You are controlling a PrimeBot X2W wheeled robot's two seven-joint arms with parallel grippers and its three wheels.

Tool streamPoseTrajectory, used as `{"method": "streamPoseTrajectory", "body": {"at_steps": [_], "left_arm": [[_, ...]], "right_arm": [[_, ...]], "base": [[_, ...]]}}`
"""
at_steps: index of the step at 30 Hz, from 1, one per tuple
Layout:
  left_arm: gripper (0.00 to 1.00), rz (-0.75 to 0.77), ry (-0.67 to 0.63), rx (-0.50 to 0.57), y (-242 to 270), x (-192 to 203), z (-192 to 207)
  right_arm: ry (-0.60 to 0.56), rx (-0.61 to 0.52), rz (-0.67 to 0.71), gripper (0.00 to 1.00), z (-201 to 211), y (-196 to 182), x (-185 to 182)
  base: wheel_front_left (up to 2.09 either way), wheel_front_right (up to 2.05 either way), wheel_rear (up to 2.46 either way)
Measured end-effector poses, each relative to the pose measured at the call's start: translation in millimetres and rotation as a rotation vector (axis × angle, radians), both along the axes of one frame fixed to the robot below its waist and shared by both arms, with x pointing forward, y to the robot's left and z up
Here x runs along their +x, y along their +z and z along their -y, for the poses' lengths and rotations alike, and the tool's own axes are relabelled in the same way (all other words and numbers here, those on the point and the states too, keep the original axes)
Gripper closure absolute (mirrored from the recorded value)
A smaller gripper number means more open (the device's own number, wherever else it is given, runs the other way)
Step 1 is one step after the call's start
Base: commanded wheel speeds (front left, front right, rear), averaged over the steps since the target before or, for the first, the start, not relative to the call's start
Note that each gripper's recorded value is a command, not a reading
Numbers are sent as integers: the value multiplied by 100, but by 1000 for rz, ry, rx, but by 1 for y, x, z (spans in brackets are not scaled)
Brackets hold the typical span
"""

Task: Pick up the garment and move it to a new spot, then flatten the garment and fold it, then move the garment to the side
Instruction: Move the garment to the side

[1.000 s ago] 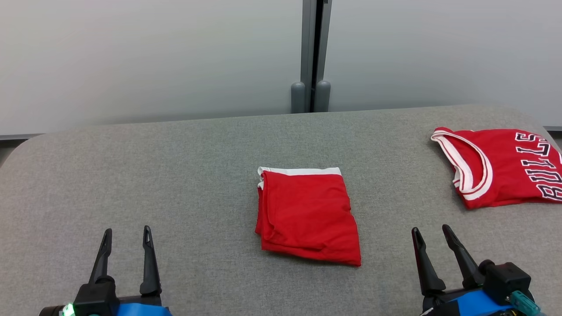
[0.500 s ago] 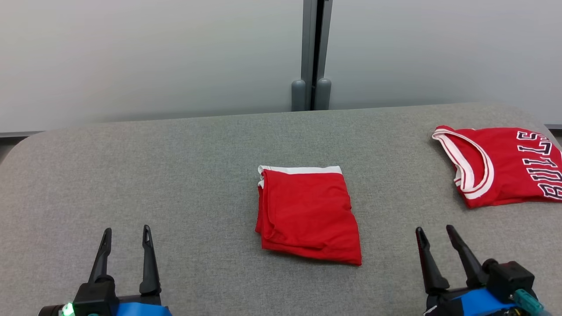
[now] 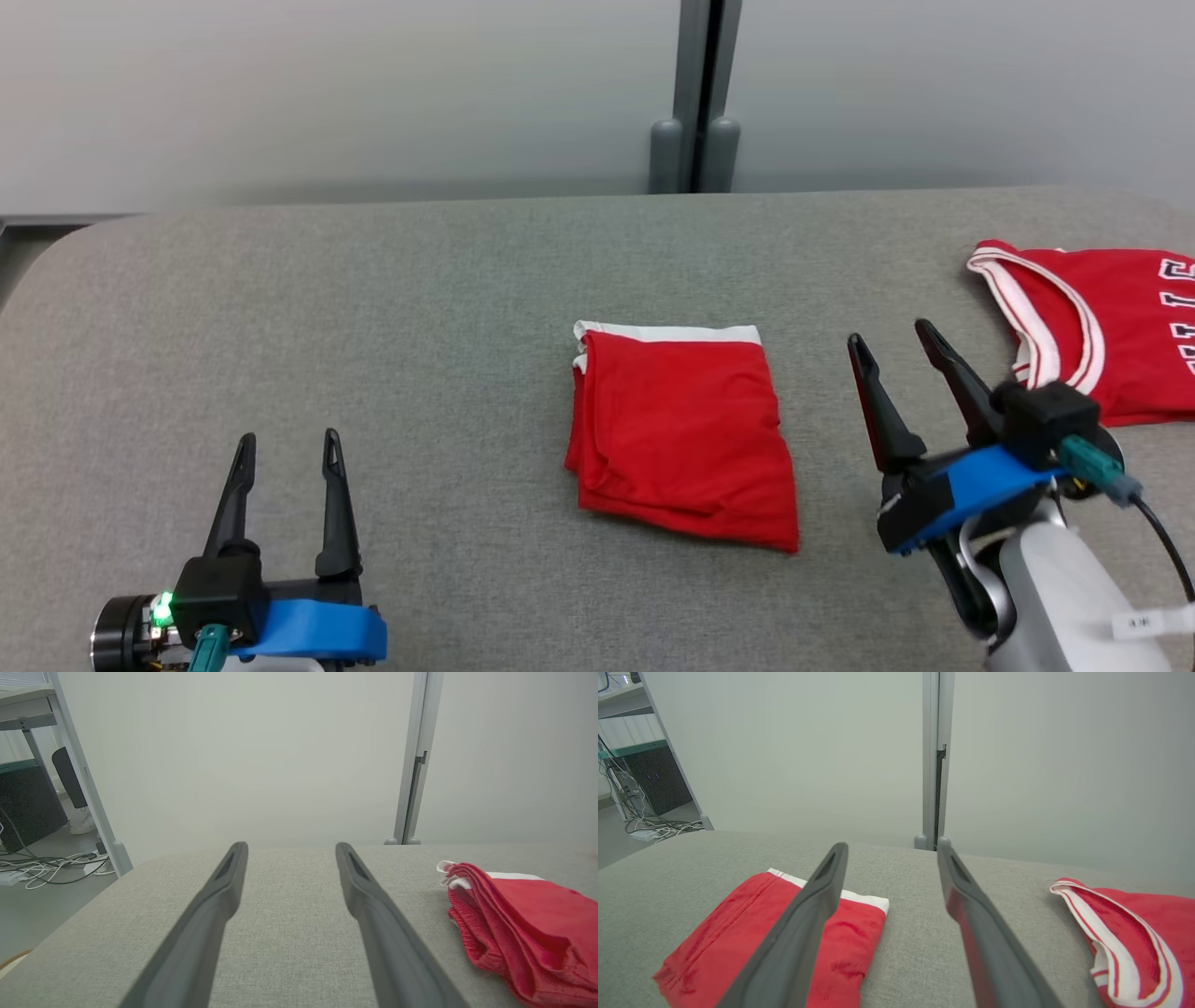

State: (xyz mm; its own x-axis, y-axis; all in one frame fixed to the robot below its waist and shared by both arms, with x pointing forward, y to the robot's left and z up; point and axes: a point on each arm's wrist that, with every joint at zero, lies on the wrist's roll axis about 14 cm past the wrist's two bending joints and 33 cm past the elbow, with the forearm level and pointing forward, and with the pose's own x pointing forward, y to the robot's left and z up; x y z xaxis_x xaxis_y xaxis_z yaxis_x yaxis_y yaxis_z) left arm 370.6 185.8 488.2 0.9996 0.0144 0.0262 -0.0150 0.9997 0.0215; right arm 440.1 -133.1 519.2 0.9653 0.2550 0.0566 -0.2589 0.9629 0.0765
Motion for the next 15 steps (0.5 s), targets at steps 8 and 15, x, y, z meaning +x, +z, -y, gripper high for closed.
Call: {"method": "streamPoseTrajectory", "body": {"at_steps": [8, 15], "left_arm": [[0, -31, 31, -6, -10, 4, -9], [0, -55, 59, -2, -18, 7, -16]], "right_arm": [[87, -55, -148, 0, -28, -42, 30], [131, -74, -327, 0, -44, -100, 33]], "base": [[0, 0, 0], [0, 0, 0]]}}
